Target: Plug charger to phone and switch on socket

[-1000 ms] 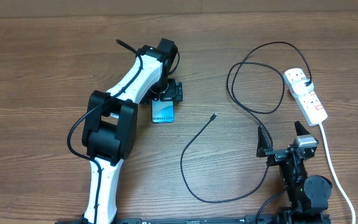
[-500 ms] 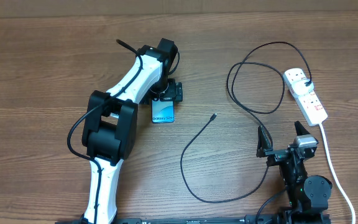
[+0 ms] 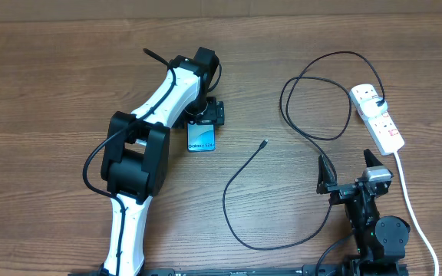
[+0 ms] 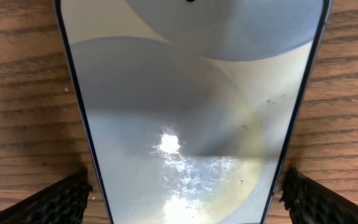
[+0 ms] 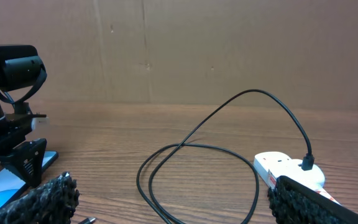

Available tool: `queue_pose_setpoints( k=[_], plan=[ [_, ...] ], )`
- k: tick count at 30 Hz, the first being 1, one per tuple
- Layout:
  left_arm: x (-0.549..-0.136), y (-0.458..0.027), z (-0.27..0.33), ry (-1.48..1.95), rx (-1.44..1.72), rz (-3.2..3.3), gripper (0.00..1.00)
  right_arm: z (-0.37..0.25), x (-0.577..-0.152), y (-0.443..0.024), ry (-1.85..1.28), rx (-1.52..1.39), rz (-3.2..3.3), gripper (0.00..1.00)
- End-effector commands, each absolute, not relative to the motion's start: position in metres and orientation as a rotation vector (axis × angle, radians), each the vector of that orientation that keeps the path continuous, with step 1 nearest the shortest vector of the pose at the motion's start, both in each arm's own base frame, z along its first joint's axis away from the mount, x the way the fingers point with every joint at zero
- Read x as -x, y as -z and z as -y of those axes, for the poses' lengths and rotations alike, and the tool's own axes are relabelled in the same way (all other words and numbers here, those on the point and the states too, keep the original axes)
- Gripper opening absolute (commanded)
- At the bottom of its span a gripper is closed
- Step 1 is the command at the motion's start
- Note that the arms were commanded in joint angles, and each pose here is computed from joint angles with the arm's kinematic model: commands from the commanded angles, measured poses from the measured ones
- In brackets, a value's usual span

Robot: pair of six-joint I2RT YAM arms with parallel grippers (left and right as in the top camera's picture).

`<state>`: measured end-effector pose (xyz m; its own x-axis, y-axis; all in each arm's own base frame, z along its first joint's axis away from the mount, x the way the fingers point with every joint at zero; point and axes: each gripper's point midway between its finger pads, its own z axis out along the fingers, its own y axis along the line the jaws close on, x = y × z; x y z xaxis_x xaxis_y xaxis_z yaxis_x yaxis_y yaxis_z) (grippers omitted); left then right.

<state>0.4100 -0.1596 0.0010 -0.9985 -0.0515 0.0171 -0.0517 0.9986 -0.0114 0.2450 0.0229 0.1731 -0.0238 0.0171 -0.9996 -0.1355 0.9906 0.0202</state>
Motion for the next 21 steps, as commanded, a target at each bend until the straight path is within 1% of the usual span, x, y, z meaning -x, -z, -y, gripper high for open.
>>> queue_pose_setpoints(
  k=[1,2,4,14,21],
  plan=[
    [-0.4045,0.0225,0.1531,0.01,-0.078,3.075,0.94,-0.0221,-0.2451,-0.1717,-0.112,0.09,-1.585,1.0],
    [-0.4045,0.0225,0.1531,0.01,-0.078,3.075,0.91,-0.0221,-0.2451,-0.1717,-0.112,0.09,-1.585,1.0],
    [-0.4045,0.0225,0.1531,0.011,-0.078,3.074,0.89,-0.0221,-0.2451,-0.1717,-0.112,0.09,-1.585,1.0],
    [-0.4044,0.0225,0.1531,0.01,-0.083,3.074,0.89,-0.0221,-0.2451,-0.1717,-0.112,0.09,-1.585,1.0],
    [-0.4046,0.0225,0.1526,0.016,-0.112,3.074,0.85,-0.0221,-0.2451,-0.1717,-0.112,0.09,-1.585,1.0]
  ],
)
